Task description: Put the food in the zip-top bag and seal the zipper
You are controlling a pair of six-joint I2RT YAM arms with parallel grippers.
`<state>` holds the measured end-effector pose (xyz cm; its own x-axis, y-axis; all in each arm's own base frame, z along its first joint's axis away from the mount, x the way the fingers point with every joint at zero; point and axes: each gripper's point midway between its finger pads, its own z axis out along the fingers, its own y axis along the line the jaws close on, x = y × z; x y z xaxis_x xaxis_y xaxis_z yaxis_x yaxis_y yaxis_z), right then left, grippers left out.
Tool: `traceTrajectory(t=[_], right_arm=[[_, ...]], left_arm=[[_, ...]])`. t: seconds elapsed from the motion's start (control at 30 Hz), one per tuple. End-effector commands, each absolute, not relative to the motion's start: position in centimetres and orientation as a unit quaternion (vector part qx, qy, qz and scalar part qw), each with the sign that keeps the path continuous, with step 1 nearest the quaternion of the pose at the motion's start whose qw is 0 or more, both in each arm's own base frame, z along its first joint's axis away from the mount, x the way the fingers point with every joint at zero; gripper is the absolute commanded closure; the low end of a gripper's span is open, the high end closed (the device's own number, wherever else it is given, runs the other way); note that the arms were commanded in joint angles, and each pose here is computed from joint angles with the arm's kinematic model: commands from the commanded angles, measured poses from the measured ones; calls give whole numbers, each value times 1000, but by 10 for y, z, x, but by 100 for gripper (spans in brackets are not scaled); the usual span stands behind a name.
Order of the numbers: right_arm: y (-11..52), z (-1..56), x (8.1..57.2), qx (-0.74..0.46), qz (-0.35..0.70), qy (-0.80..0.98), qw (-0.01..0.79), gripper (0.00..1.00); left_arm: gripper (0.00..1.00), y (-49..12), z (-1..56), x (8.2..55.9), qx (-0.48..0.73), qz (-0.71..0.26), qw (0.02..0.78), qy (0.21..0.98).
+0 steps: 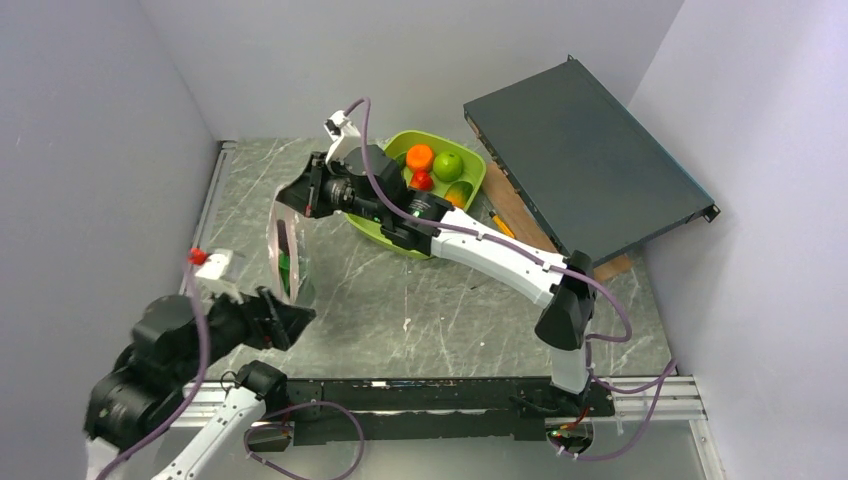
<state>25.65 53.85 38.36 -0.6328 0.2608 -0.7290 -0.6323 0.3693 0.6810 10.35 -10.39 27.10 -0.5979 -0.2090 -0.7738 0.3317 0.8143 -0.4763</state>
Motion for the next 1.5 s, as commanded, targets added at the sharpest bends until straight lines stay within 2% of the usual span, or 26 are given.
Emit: traceTrajectory(t=[0.0, 0.1, 0.13, 0.33, 0.47, 0.57, 0.6, 0.67, 0.7, 0.8, 0.87, 0.9, 1.03, 1.2, 1.27, 1.3, 1.47], right_arm=[[526, 447, 232, -144, 620, 653, 411, 100], [526, 444, 231, -148, 618, 654, 409, 100], [527, 443, 232, -148, 616, 656, 410, 100], [530, 444, 232, -152, 616, 654, 411, 100], [529, 440, 233, -152, 609, 661, 410, 100], [531, 439, 234, -154, 606, 664, 410, 100], [531, 438, 235, -154, 605, 665, 411, 100], [532, 437, 236, -152, 603, 666, 412, 100], [533, 437, 237, -152, 602, 666, 413, 100], [536, 437, 238, -153, 601, 667, 413, 100], [538, 435, 240, -154, 598, 669, 413, 100], [540, 434, 241, -154, 597, 670, 414, 100], [544, 429, 244, -156, 590, 675, 415, 100], [549, 424, 249, -160, 580, 681, 419, 100], [555, 418, 252, -167, 576, 683, 417, 100], [560, 413, 254, -173, 573, 686, 415, 98], [581, 382, 262, -218, 571, 700, 369, 64]], left_arm=[[9, -84, 332, 97, 15, -297, 528, 795], [9, -72, 348, 107, 2, -258, 539, 801], [12, -68, 358, 108, -1, -251, 548, 798], [47, -44, 383, 136, -20, -161, 575, 802], [65, -38, 373, 153, -18, -114, 565, 817], [62, -37, 364, 160, -17, -97, 558, 824], [57, -39, 362, 162, -13, -98, 557, 825], [39, -43, 359, 164, -6, -103, 555, 825], [35, -44, 357, 165, -6, -102, 554, 826], [28, -47, 349, 171, 1, -98, 541, 835], [27, -46, 340, 174, 4, -83, 524, 847], [30, -41, 335, 177, -2, -63, 516, 854], [51, -16, 323, 179, -27, 15, 492, 870], [74, -7, 329, 183, -25, 42, 503, 863], [94, -2, 331, 187, -28, 64, 501, 863], [100, 3, 331, 189, -31, 82, 497, 864], [100, 41, 337, 194, -80, 208, 476, 851]])
